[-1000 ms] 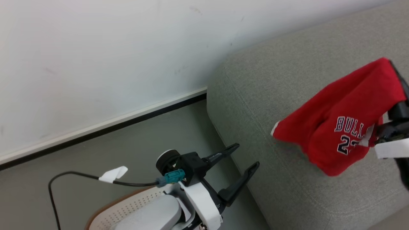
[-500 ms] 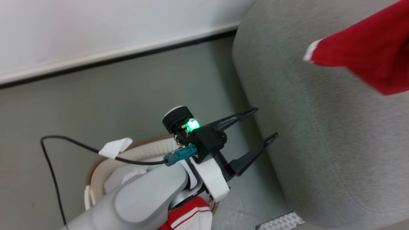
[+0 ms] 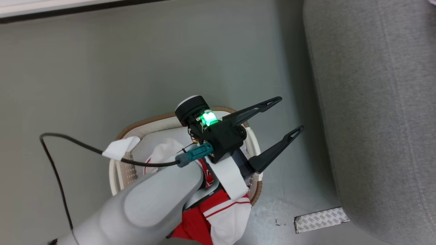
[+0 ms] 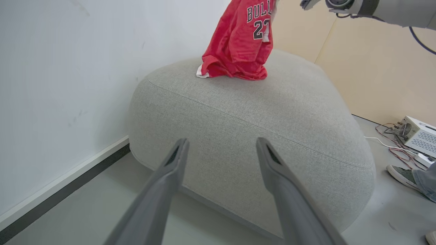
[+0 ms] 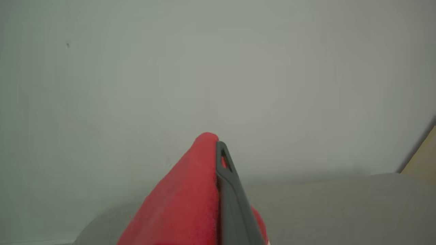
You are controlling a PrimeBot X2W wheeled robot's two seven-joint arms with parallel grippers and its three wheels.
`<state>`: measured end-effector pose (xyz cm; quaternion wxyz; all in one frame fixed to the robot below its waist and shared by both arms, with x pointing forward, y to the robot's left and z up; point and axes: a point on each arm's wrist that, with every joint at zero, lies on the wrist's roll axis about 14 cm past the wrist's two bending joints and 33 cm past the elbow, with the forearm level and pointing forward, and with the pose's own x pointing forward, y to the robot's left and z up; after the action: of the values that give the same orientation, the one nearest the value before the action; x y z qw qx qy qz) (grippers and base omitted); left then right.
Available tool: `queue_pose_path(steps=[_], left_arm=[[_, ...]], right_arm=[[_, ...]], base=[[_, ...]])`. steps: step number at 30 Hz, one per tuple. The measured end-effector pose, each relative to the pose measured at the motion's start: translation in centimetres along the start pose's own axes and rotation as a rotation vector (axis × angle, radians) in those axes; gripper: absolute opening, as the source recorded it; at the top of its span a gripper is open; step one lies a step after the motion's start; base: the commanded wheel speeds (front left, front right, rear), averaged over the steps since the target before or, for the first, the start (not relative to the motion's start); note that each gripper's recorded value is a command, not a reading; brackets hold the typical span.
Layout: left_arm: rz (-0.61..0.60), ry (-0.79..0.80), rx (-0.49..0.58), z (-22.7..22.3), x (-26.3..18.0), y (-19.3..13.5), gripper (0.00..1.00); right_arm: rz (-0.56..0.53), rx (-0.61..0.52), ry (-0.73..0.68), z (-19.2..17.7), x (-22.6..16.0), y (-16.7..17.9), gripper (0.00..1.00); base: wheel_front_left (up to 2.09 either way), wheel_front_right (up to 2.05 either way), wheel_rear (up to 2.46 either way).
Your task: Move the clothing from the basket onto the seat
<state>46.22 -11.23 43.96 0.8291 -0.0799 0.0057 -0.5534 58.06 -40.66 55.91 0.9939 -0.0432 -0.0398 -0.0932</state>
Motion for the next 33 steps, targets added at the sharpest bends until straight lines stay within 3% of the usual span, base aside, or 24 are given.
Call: queue_pose_path(steps=[6, 8, 9, 13, 14, 17, 24, 33], left_arm=[[0.038, 0.005, -0.027, -0.4, -0.7, 0.4, 1.0], [0.044, 0.005, -0.027, -0.3, -0.8, 0.4, 1.0], [0.047, 0.004, -0.026, -0.1, -0.8, 0.4, 1.0], [0.051, 0.006, -0.029, 0.2, -1.1, 0.0, 1.0], [0.051, 0.007, -0.028, 0.3, -1.1, -0.1, 1.0], [0.055, 0.009, -0.027, 0.7, -1.3, -0.5, 1.0], [0.071, 0.009, -0.02, 2.3, -1.8, -1.7, 1.0], [0.125, -0.025, 0.008, 5.9, -3.2, -3.9, 1.0]], right_arm=[[-0.016, -0.08, 0.316, -8.6, -1.9, -0.5, 0.04], [-0.015, -0.092, 0.413, -10.6, -2.9, -0.5, 0.31], [-0.011, -0.093, 0.453, -11.4, -3.3, -0.4, 0.38], [0.009, -0.075, 0.571, -13.1, -4.7, 0.4, 0.47], [0.012, -0.075, 0.591, -13.2, -5.0, 0.3, 0.55], [0.03, -0.097, 0.613, -12.8, -5.6, 0.3, 1.0], [0.072, -0.124, 0.626, -10.1, -7.3, 0.2, 1.0], [0.12, -0.153, 0.538, -2.9, -10.0, -0.4, 1.0]], base=[[0.0, 0.0, 0.0], [0.0, 0.0, 0.0], [0.0, 0.0, 0.0], [0.0, 0.0, 0.0], [0.0, 0.0, 0.0], [0.0, 0.0, 0.0], [0.0, 0.0, 0.0], [0.0, 0.0, 0.0]])
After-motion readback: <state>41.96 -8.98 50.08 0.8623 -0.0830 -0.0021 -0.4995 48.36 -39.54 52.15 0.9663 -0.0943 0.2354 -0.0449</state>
